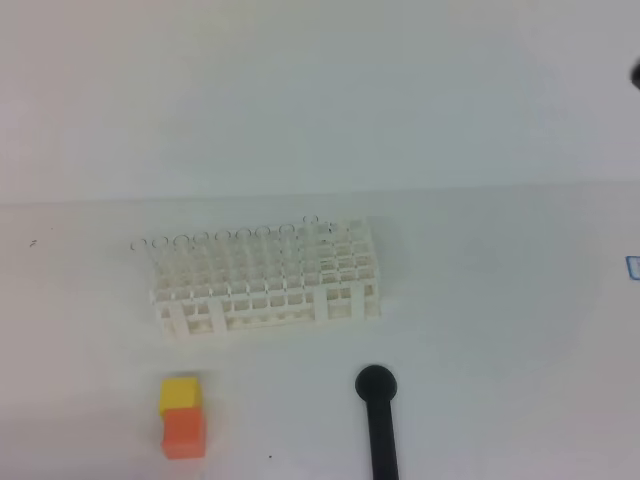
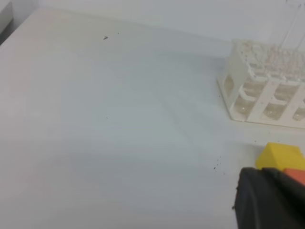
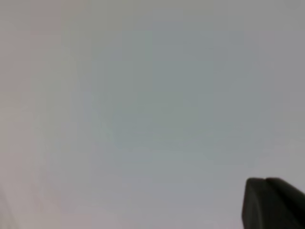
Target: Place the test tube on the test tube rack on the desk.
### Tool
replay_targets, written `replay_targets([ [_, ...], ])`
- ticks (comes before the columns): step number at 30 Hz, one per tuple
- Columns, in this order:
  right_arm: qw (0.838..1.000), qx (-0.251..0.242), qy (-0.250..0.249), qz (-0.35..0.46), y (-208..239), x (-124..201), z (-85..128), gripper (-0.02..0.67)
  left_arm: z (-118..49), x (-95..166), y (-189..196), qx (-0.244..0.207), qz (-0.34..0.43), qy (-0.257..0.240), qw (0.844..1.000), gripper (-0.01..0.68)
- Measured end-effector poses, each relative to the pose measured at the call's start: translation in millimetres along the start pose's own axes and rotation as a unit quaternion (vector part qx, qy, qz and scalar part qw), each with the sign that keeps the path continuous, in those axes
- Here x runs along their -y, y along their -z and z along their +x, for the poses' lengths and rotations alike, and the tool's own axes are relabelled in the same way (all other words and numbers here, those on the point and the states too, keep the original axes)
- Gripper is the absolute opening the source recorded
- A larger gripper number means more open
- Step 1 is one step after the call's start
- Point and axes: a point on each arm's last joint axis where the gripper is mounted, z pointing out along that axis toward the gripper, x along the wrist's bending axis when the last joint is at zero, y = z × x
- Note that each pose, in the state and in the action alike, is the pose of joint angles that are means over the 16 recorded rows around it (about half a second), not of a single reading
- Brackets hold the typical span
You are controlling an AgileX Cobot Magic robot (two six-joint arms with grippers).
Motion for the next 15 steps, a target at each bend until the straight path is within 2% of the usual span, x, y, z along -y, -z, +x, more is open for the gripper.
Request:
replay_targets([
  [7,0.991,0.063,-0.023,0.115,70.4,55.4,17.3,-0.001,0.0,-0.1,0.0,0.0,0.0,0.0,1.0,-0.001],
  [15,0.961,0.137,-0.086,0.225,134.9,101.6,56.4,-0.001,-0.1,-0.1,0.0,0.0,0.0,0.001,1.0,-0.001],
])
